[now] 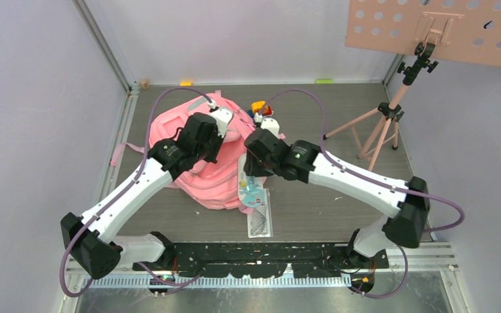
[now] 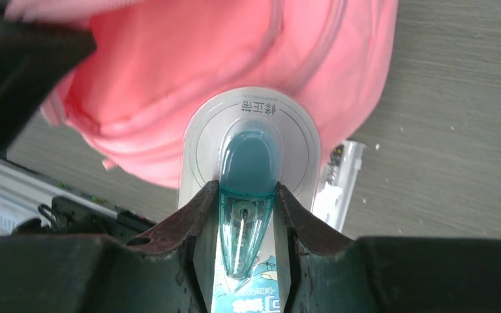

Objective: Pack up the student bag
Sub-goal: Place the stationery in the student bag.

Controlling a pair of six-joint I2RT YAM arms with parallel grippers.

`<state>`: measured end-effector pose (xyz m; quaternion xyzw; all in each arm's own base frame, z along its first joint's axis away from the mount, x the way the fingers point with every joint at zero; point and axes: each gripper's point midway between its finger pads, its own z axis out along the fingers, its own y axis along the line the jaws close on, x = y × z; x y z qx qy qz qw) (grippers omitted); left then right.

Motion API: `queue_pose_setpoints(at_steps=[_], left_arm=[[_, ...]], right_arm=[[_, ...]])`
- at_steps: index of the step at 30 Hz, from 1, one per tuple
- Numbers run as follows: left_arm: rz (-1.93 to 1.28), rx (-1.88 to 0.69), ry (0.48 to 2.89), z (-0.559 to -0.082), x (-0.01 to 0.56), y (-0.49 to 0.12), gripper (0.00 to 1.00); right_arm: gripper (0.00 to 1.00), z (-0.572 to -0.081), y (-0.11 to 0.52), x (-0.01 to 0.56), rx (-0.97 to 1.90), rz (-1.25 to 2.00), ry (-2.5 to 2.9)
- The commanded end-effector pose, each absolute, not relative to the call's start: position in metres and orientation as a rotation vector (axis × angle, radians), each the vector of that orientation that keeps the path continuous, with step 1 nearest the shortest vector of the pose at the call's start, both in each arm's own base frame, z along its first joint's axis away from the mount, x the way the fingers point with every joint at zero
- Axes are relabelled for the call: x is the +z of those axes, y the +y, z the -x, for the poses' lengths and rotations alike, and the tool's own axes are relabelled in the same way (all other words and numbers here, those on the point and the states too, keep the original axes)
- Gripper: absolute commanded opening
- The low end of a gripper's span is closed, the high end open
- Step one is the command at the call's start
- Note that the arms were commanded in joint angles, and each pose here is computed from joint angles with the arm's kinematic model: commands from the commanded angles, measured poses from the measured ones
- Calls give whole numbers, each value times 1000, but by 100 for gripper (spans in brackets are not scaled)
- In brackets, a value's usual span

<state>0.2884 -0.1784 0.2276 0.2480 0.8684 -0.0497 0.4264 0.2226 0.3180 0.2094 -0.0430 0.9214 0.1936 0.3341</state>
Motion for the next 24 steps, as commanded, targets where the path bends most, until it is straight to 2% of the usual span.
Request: queue_pose_setpoints(at_steps=[1, 12, 21, 24], left_arm=[[-559, -348, 1977, -291, 284, -209, 0], [-561, -382, 1984, -289, 282, -213, 0], [-556, -393, 1989, -289, 281, -215, 0], [-547, -379, 1990, -290, 281, -213, 0]], right_arm=[[1, -253, 334, 208, 500, 90, 2445], [0, -320, 364, 210, 431, -26, 2371], [1, -355, 382, 228, 541, -218, 2192], [8, -363, 386, 230, 576, -270, 2139]])
